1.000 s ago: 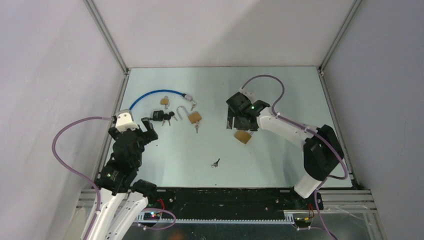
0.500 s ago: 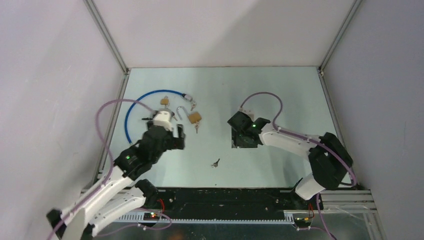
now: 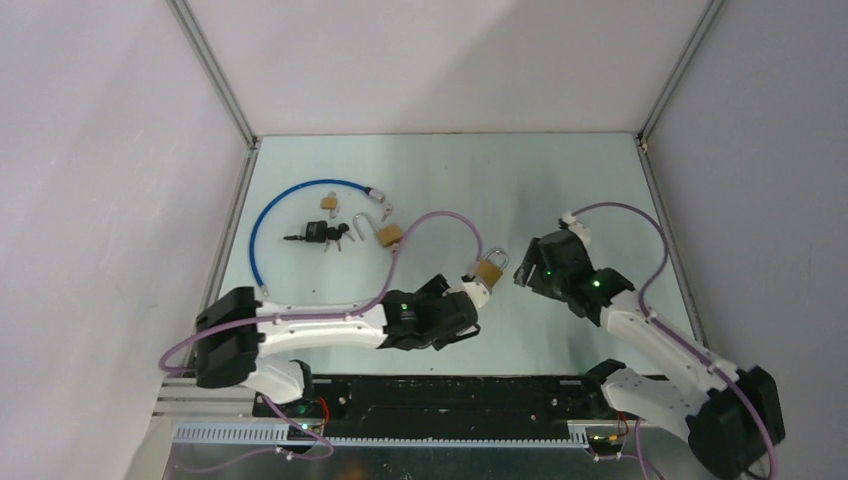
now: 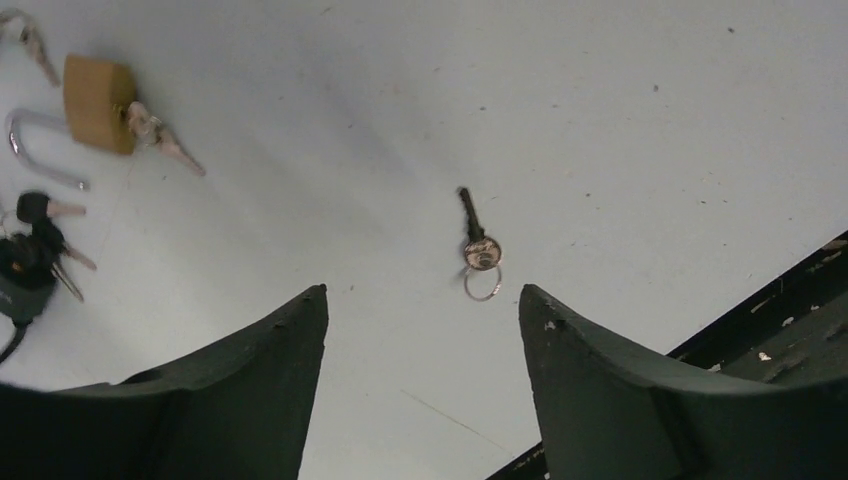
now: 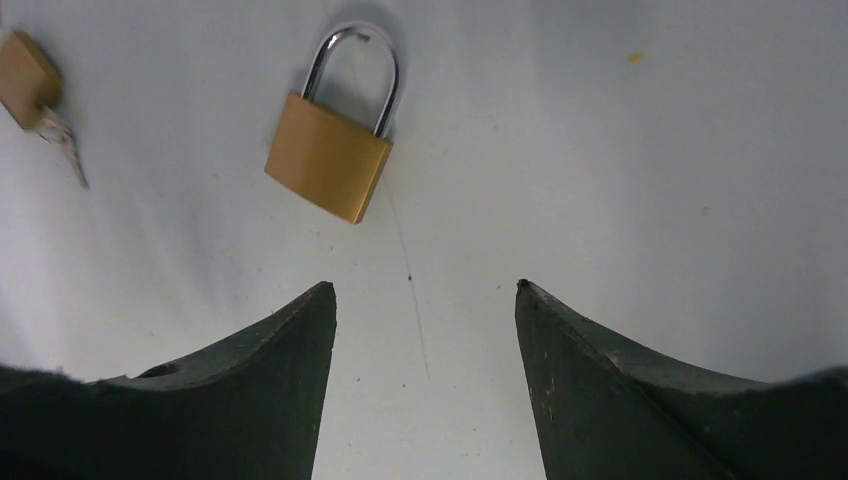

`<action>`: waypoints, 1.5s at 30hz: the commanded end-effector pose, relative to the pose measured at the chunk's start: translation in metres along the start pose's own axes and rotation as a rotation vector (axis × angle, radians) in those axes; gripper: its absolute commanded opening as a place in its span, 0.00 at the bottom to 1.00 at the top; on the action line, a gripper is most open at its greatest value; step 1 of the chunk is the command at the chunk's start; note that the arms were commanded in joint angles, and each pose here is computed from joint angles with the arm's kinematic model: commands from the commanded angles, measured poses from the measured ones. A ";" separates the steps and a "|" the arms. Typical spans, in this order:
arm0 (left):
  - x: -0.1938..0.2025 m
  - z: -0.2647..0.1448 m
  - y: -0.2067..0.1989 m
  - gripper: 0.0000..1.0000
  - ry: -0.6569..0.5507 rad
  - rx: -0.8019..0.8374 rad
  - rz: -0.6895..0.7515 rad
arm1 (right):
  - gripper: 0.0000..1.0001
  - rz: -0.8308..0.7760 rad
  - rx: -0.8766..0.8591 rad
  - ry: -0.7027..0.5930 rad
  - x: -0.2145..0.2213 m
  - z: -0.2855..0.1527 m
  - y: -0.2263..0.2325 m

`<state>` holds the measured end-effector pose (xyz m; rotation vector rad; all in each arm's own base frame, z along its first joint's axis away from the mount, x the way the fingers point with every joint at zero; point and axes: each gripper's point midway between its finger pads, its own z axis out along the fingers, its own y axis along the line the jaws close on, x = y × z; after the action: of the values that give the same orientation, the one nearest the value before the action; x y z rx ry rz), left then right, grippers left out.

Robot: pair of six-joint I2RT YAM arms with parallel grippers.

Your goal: Unlock with the key

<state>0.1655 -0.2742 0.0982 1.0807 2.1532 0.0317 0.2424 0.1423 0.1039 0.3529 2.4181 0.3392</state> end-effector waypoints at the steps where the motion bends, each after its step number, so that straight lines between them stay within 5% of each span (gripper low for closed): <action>1: -0.012 0.004 -0.022 0.71 0.014 0.078 0.108 | 0.69 0.109 -0.048 -0.129 -0.027 -0.015 -0.012; 9: 0.015 0.029 -0.050 0.56 0.170 0.183 0.246 | 0.69 0.189 -0.074 -0.213 -0.039 -0.029 -0.035; 25: 0.048 0.051 -0.042 0.43 0.340 0.258 0.232 | 0.69 0.217 -0.082 -0.202 -0.038 -0.029 -0.044; 30: 0.053 0.051 -0.043 0.30 0.363 0.285 0.219 | 0.69 0.233 -0.094 -0.197 -0.038 -0.027 -0.044; 34: 0.051 0.051 -0.041 0.02 0.362 0.290 0.203 | 0.69 0.232 -0.116 -0.195 -0.039 -0.028 -0.041; 40: 0.032 0.038 -0.027 0.00 0.287 0.269 0.168 | 0.70 0.184 -0.273 -0.245 -0.047 -0.041 -0.016; 45: -0.002 0.012 -0.007 0.00 0.148 0.260 0.078 | 0.85 0.143 -0.429 -0.329 -0.060 -0.057 0.008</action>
<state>0.1558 -0.2731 0.0359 1.4758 2.3892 -0.0097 0.2433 0.1027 0.1486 0.4925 2.0897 0.6496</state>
